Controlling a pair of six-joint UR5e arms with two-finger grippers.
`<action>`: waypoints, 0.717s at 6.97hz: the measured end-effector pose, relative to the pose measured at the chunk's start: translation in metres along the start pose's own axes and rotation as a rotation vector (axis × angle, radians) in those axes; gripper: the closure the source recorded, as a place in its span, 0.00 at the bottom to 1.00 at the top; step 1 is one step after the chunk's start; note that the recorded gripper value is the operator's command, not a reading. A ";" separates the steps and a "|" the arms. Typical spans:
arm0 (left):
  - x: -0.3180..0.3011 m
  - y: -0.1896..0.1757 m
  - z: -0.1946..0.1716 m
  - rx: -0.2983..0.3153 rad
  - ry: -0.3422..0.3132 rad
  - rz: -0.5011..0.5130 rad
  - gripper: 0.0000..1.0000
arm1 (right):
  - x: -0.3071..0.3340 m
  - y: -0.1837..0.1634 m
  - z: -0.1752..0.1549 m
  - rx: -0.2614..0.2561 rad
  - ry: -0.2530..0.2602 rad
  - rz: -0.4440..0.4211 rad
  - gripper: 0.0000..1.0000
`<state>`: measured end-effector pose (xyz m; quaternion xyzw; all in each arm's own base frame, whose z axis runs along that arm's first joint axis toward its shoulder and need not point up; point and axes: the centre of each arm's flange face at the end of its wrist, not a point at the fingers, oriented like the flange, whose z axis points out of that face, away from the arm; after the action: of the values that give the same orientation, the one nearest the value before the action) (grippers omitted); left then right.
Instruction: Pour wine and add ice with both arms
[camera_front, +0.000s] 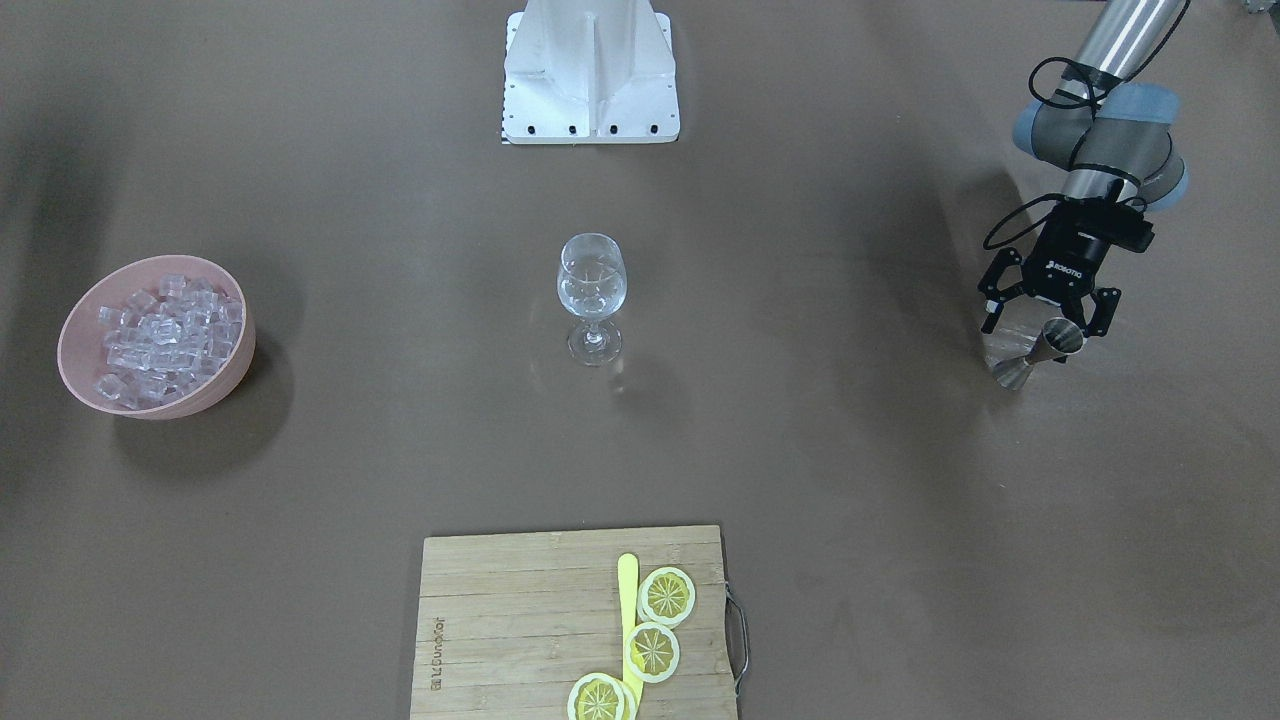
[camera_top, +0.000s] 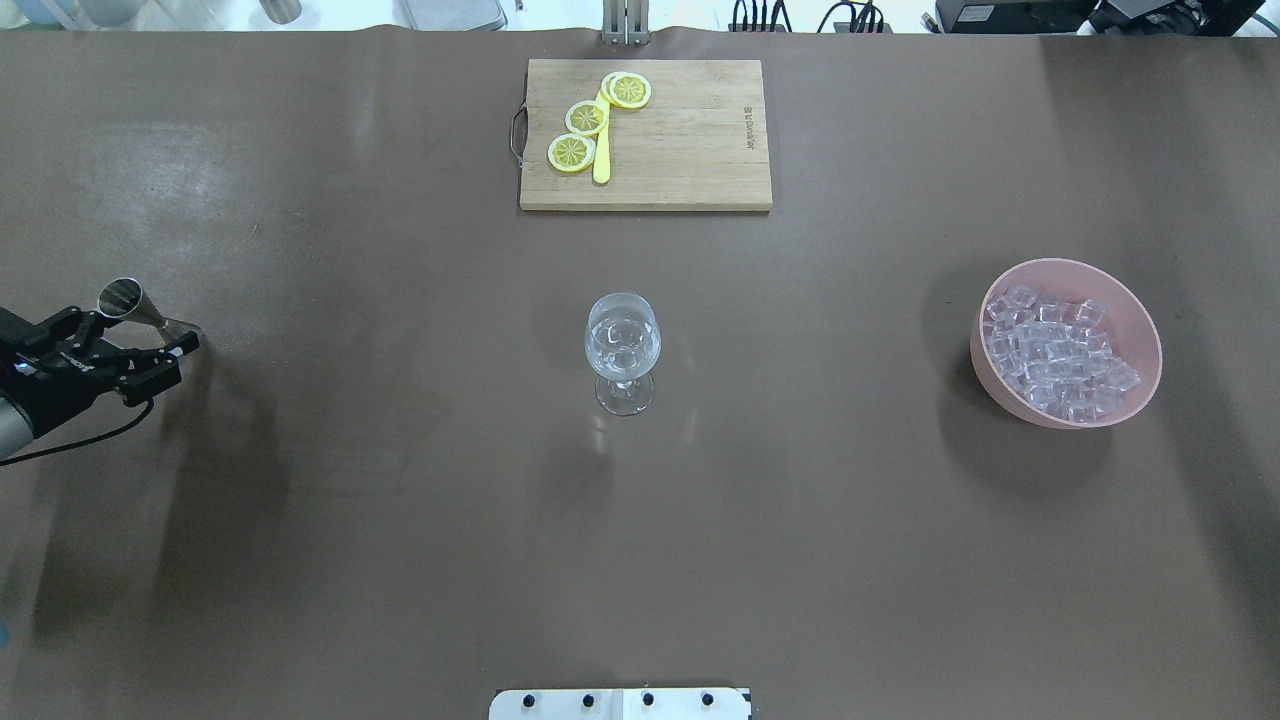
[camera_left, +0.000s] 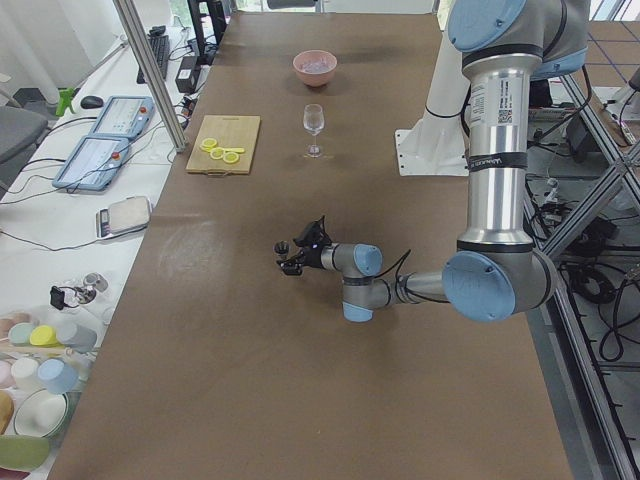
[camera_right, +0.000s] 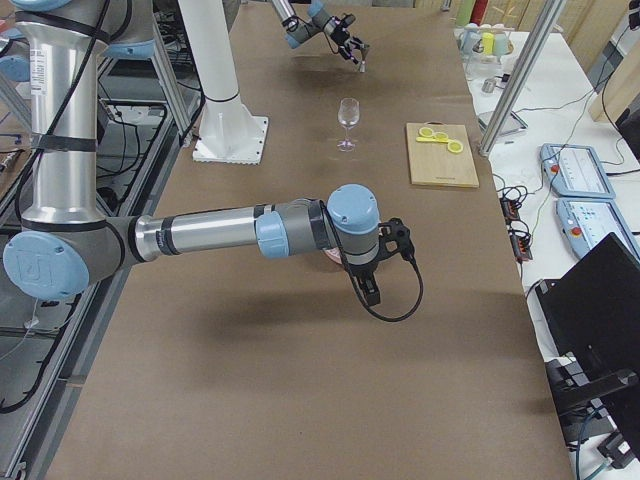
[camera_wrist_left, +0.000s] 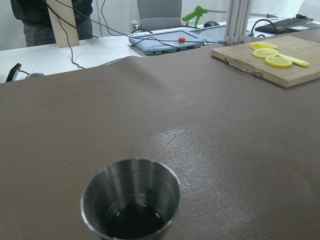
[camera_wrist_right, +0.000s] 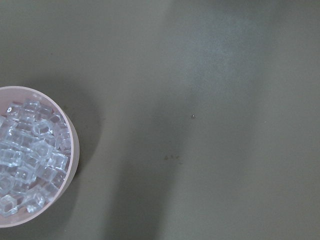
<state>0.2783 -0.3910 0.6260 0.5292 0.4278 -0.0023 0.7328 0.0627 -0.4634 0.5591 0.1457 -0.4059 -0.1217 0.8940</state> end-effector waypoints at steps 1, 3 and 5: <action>-0.001 0.001 0.002 0.000 -0.008 0.002 0.02 | 0.000 0.001 0.000 0.000 0.000 0.001 0.00; -0.004 0.006 0.006 -0.006 -0.026 0.007 0.03 | -0.001 0.004 0.000 -0.001 0.000 0.001 0.00; -0.004 0.007 0.009 -0.005 -0.027 0.006 0.03 | -0.003 0.004 -0.002 0.002 0.001 -0.002 0.00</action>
<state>0.2846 -0.3966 0.6342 0.5284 0.4162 -0.0060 0.7399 0.0628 -0.4584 0.5572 0.1470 -0.4056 -0.1220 0.8939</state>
